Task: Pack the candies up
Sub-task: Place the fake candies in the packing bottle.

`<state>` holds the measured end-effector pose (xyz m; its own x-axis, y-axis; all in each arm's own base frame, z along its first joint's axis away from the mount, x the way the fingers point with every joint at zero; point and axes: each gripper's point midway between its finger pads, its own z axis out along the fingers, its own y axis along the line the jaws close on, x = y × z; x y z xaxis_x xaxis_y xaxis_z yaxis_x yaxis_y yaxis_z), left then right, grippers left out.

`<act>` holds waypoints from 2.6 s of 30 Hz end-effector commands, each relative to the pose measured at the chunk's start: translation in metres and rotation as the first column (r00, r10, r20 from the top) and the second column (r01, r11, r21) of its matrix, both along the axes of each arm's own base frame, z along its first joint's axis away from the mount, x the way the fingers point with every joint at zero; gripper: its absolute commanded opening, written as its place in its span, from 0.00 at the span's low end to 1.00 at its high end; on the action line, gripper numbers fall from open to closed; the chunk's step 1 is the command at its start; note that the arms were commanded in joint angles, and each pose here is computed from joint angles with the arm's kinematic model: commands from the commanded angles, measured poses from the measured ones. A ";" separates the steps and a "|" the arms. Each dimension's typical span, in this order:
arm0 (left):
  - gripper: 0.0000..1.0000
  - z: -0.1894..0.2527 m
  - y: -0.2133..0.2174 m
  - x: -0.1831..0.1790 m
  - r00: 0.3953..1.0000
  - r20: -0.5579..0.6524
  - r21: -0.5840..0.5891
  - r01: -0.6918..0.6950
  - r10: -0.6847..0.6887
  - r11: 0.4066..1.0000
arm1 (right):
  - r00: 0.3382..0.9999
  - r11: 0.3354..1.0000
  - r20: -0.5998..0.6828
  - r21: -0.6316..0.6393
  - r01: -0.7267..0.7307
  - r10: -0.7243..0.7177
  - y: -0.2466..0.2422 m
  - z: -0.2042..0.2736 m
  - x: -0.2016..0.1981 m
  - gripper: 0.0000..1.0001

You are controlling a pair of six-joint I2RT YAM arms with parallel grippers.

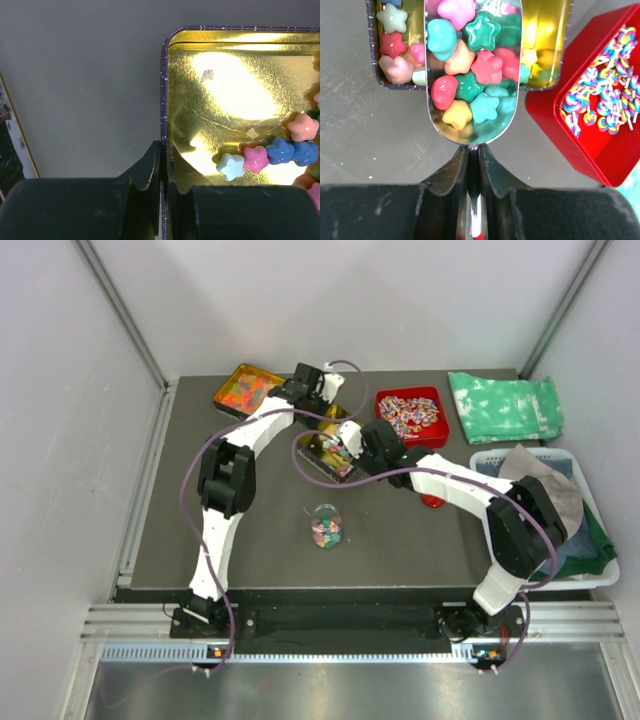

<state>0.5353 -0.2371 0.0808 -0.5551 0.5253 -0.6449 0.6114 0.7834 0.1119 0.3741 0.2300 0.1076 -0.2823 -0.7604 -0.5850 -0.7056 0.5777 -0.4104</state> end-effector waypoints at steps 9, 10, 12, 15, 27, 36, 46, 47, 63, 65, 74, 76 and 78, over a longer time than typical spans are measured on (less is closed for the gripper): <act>0.41 0.014 -0.013 0.014 1.000 0.016 -0.136 0.007 -0.004 0.991 | 0.976 0.968 0.206 0.249 0.014 -0.067 0.010 0.070 0.013 0.00; 0.47 0.015 -0.014 0.014 1.000 0.015 -0.142 0.009 -0.007 0.990 | 0.974 0.967 0.217 0.256 0.010 -0.068 0.009 0.075 0.013 0.00; 0.59 0.015 -0.015 0.014 1.000 0.009 -0.157 0.012 -0.011 0.988 | 0.973 0.965 0.219 0.261 0.013 -0.072 0.008 0.076 0.012 0.00; 0.74 0.022 -0.016 0.017 1.000 0.018 -0.181 0.008 -0.005 0.984 | 0.973 0.959 0.221 0.283 0.006 -0.071 0.009 0.082 0.009 0.00; 0.99 0.106 0.000 0.017 0.995 0.096 -0.276 0.025 0.002 0.961 | 0.967 0.946 0.247 0.322 -0.025 -0.058 -0.002 0.114 -0.013 0.00; 0.99 0.121 0.033 -0.010 0.997 0.070 -0.284 0.035 -0.016 0.958 | 0.976 0.928 0.218 0.361 -0.096 0.016 0.001 0.132 -0.038 0.00; 0.99 0.115 0.042 -0.034 0.998 0.040 -0.257 0.062 -0.053 0.964 | 0.973 0.944 0.179 0.268 -0.193 0.148 -0.005 0.134 -0.063 0.00; 0.99 0.113 0.045 -0.034 0.998 0.035 -0.255 0.059 -0.052 0.965 | 0.972 0.946 0.165 0.253 -0.203 0.165 -0.007 0.132 -0.067 0.00; 0.99 0.099 0.089 -0.051 1.000 0.007 -0.195 -0.008 0.009 0.981 | 0.956 0.949 0.055 0.122 -0.292 0.288 -0.032 0.128 -0.115 0.00; 0.99 0.094 0.092 -0.054 1.000 -0.005 -0.185 -0.014 0.013 0.983 | 0.954 0.948 0.066 0.115 -0.298 0.292 -0.033 0.130 -0.118 0.00; 0.99 0.096 0.105 -0.063 1.000 -0.027 -0.105 0.011 -0.014 0.994 | 0.930 0.924 0.049 0.106 -0.366 0.363 -0.019 0.119 -0.138 0.00; 0.99 0.097 0.107 -0.065 0.999 -0.032 -0.101 0.009 -0.013 0.995 | 0.926 0.921 0.043 0.100 -0.377 0.374 -0.018 0.119 -0.141 0.00; 0.99 0.098 0.108 -0.068 0.999 -0.037 -0.100 0.010 -0.014 0.995 | 0.916 0.912 0.044 0.090 -0.400 0.398 -0.016 0.120 -0.146 0.00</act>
